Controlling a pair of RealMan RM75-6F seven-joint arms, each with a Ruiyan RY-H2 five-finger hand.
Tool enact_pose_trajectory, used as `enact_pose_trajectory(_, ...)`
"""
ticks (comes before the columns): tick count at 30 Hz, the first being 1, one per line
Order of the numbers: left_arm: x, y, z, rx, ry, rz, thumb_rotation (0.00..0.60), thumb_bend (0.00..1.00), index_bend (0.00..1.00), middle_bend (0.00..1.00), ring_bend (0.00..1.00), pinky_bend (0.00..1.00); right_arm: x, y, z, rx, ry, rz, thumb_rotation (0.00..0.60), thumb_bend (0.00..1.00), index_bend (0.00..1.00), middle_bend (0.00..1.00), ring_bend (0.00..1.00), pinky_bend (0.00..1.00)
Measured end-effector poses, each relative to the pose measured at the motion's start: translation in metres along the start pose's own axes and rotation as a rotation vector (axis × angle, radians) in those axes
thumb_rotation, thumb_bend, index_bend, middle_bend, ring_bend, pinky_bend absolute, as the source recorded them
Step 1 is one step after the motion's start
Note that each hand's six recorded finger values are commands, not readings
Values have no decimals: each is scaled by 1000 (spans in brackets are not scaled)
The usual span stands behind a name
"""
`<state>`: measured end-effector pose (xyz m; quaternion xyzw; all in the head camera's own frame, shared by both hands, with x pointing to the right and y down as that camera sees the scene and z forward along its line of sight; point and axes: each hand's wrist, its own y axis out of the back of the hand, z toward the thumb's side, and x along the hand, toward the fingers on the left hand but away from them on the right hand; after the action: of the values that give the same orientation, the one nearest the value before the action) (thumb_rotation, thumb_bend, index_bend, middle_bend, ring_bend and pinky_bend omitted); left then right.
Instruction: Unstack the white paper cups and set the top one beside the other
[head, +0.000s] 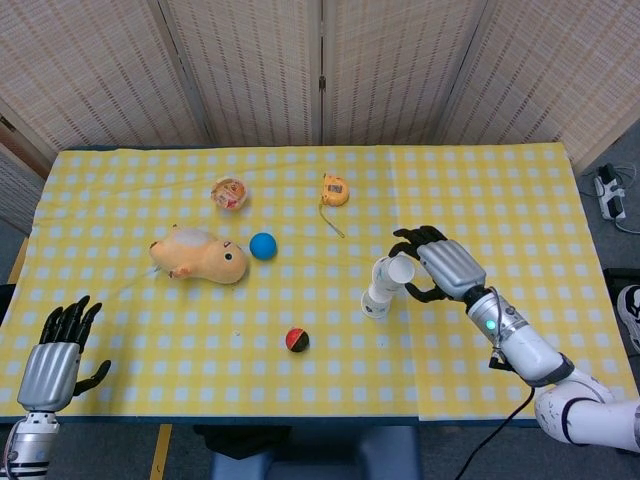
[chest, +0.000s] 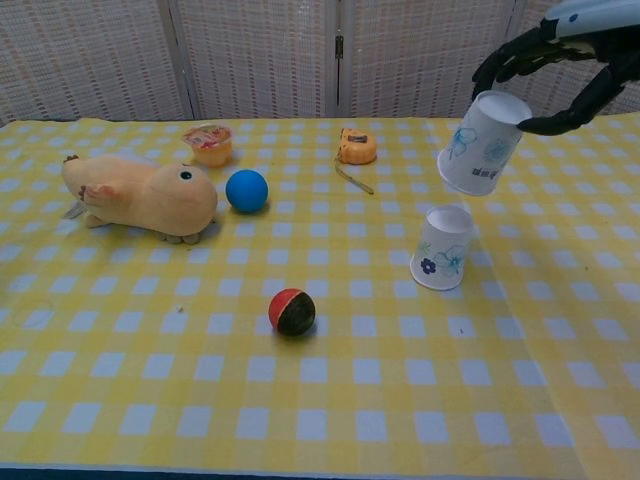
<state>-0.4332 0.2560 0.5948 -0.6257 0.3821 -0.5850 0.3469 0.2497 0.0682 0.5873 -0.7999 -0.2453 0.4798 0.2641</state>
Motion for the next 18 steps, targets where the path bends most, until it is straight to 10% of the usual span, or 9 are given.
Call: enact_pose_trajectory(18,0,0,4,2,-7,0,600,335,36,44,58,0,0,-57,-79,-55,-144,69,600,467,332,143,109,55)
